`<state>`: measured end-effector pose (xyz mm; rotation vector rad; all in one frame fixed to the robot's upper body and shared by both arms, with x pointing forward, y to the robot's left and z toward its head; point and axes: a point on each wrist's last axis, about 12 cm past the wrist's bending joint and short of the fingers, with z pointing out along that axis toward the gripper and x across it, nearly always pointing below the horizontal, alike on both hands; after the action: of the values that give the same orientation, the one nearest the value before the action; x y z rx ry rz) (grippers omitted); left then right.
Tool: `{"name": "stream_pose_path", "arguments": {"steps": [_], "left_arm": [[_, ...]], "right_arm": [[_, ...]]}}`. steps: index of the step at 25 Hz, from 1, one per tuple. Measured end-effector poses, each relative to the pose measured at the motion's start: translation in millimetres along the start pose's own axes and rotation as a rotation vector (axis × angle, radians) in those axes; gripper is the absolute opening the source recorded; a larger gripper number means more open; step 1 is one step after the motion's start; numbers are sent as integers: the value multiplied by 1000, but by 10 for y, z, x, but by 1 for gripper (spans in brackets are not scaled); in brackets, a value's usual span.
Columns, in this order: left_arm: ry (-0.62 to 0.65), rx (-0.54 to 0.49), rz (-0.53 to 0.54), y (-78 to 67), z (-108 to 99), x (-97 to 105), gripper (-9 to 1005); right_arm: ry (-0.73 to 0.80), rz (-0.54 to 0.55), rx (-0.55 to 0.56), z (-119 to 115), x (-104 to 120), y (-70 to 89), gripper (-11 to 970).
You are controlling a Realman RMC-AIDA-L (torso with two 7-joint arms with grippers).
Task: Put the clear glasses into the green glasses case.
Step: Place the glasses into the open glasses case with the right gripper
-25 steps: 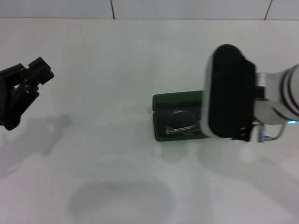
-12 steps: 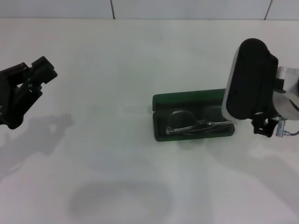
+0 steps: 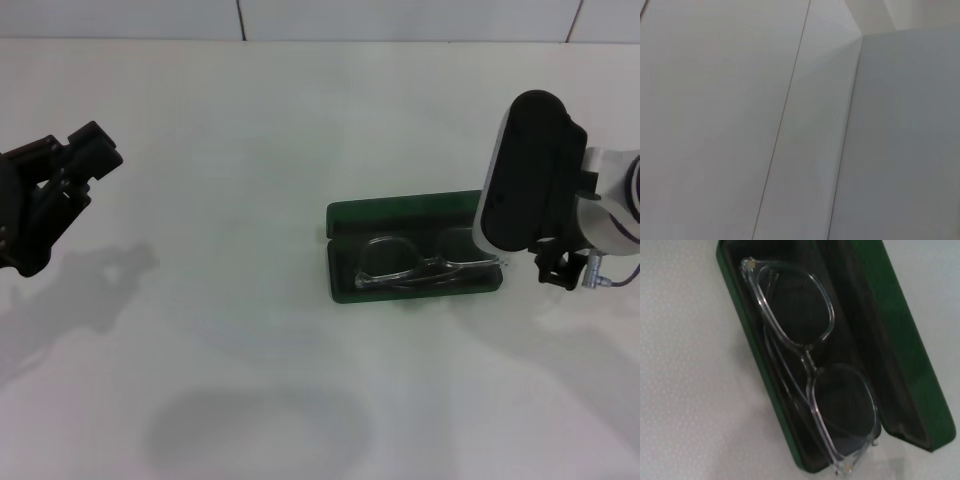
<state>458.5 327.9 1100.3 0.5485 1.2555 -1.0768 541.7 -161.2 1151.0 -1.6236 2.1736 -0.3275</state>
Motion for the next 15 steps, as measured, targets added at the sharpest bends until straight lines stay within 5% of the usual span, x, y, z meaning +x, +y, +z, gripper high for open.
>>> {"name": "stream_pose_path", "arguments": {"steps": [15], "left_arm": [[0,-11,-4,-20,-34,17,149]], "right_arm": [[-70,6,-55,143,-62,34,36]]}}
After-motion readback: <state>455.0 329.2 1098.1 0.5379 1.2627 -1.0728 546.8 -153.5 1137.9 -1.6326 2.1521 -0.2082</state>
